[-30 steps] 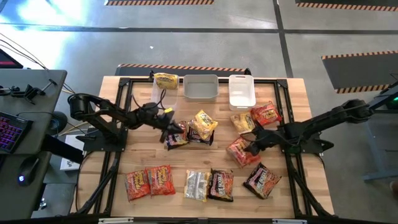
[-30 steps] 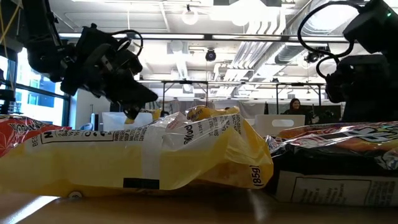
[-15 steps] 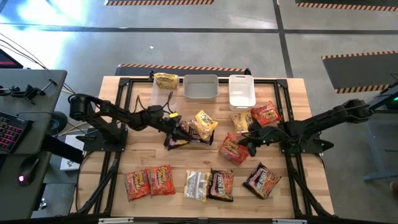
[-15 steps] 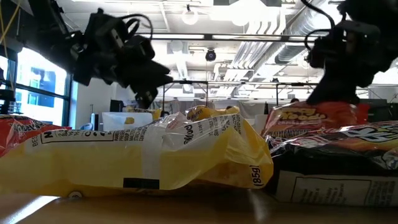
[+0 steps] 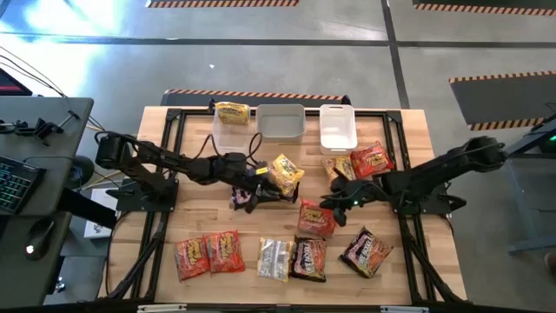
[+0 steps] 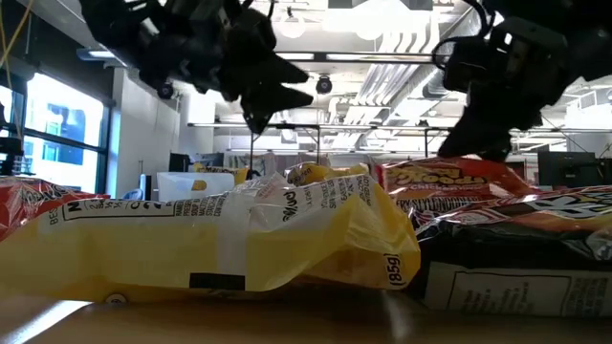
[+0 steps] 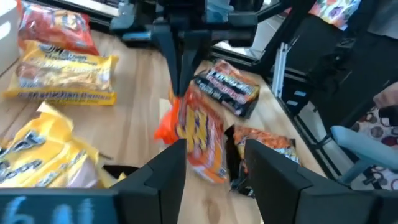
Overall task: Sort Maruchan noodles
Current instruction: Put the orange noodle pack into the gray bin
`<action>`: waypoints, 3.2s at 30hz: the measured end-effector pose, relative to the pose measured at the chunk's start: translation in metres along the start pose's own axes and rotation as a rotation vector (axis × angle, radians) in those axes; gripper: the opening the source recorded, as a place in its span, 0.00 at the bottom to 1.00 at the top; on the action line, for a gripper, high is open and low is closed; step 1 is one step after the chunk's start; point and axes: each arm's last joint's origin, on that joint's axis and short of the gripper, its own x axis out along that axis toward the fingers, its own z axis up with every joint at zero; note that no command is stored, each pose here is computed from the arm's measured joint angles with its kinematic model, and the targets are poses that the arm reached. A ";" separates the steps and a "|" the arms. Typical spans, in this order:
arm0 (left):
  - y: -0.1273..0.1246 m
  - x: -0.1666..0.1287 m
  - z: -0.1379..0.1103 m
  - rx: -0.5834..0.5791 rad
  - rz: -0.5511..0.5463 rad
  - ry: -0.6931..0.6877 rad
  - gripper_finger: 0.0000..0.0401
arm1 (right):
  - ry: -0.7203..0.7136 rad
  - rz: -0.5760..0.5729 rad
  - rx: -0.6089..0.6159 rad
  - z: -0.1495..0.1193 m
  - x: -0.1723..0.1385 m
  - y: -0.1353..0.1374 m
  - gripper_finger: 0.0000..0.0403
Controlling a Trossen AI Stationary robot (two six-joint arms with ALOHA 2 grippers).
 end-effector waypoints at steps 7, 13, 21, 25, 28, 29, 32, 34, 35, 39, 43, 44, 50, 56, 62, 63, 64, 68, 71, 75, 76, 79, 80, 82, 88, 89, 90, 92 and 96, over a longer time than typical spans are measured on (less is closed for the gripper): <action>-0.007 0.004 0.003 0.037 -0.006 0.034 0.42 | 0.041 0.053 -0.085 0.018 0.020 0.017 0.00; -0.007 0.010 -0.004 0.034 -0.013 0.068 0.41 | 0.129 0.018 -0.067 0.032 0.031 0.028 0.03; -0.002 0.023 -0.023 0.009 -0.015 0.125 0.37 | 0.320 -0.170 0.009 0.028 0.043 0.001 0.38; -0.001 0.027 -0.027 0.004 -0.023 0.130 0.36 | 0.355 -0.111 0.002 0.028 0.054 -0.007 0.54; -0.001 0.029 -0.030 0.001 -0.026 0.139 0.36 | 0.380 -0.054 -0.006 0.026 0.063 -0.010 0.58; -0.001 0.029 -0.030 0.002 -0.028 0.138 0.36 | 0.386 -0.036 -0.006 0.026 0.066 -0.011 0.58; -0.003 0.029 -0.029 0.000 -0.035 0.132 0.36 | 0.394 0.028 -0.017 0.024 0.074 -0.010 0.53; -0.003 0.029 -0.029 -0.027 -0.041 0.137 0.36 | 0.397 0.071 -0.015 0.023 0.079 -0.010 0.45; -0.003 0.029 -0.029 -0.048 -0.047 0.139 0.36 | 0.396 0.090 -0.015 0.023 0.080 -0.009 0.41; -0.005 0.033 -0.038 -0.142 -0.080 0.188 0.36 | 0.377 0.119 -0.038 0.024 0.082 -0.007 0.19; -0.009 0.040 -0.048 -0.196 -0.092 0.212 0.36 | 0.351 0.129 -0.083 0.026 0.082 -0.006 0.02; -0.009 0.042 -0.051 -0.210 -0.096 0.215 0.36 | 0.343 0.127 -0.092 0.026 0.082 -0.006 0.03; -0.011 0.053 -0.067 -0.252 -0.104 0.232 0.36 | 0.276 0.093 -0.223 0.030 0.084 0.007 0.01; -0.010 0.055 -0.070 -0.251 -0.079 0.235 0.41 | 0.204 0.059 -0.380 0.034 0.085 0.032 0.00; -0.012 0.055 -0.071 -0.248 -0.081 0.235 0.49 | 0.134 -0.033 -0.487 0.032 0.084 0.051 0.00; -0.012 0.055 -0.071 -0.245 -0.083 0.233 0.50 | 0.124 -0.047 -0.501 0.032 0.083 0.054 0.00; -0.013 0.055 -0.070 -0.240 -0.086 0.231 0.51 | 0.113 -0.057 -0.511 0.032 0.083 0.056 0.00; -0.013 0.056 -0.070 -0.232 -0.047 0.214 0.53 | 0.080 -0.092 -0.538 0.034 0.082 0.063 0.00; -0.012 0.055 -0.072 -0.250 -0.023 0.229 0.53 | 0.059 -0.098 -0.555 0.036 0.081 0.070 0.00; -0.010 0.054 -0.077 -0.264 0.005 0.277 0.53 | 0.046 -0.093 -0.564 0.036 0.080 0.077 0.00; -0.010 0.054 -0.078 -0.267 0.014 0.282 0.53 | 0.045 -0.091 -0.566 0.036 0.080 0.078 0.00; -0.009 0.054 -0.078 -0.264 0.033 0.278 0.53 | 0.047 -0.091 -0.569 0.035 0.080 0.079 0.00; -0.010 0.054 -0.076 -0.253 0.028 0.260 0.53 | 0.044 -0.100 -0.570 0.035 0.079 0.079 0.00; -0.011 0.055 -0.072 -0.242 0.011 0.217 0.53 | 0.040 -0.108 -0.570 0.036 0.079 0.079 0.00; -0.008 0.055 -0.069 -0.242 0.020 0.192 0.53 | 0.040 -0.109 -0.570 0.036 0.079 0.079 0.00; -0.007 0.055 -0.069 -0.244 0.033 0.186 0.53 | 0.038 -0.109 -0.570 0.036 0.079 0.079 0.00; -0.006 0.055 -0.068 -0.243 0.051 0.179 0.53 | 0.035 -0.107 -0.569 0.036 0.079 0.079 0.00; -0.004 0.055 -0.068 -0.233 0.076 0.167 0.53 | 0.025 -0.103 -0.566 0.037 0.080 0.080 0.00; -0.002 0.057 -0.066 -0.210 0.071 0.158 0.48 | 0.010 -0.100 -0.527 0.038 0.080 0.080 0.00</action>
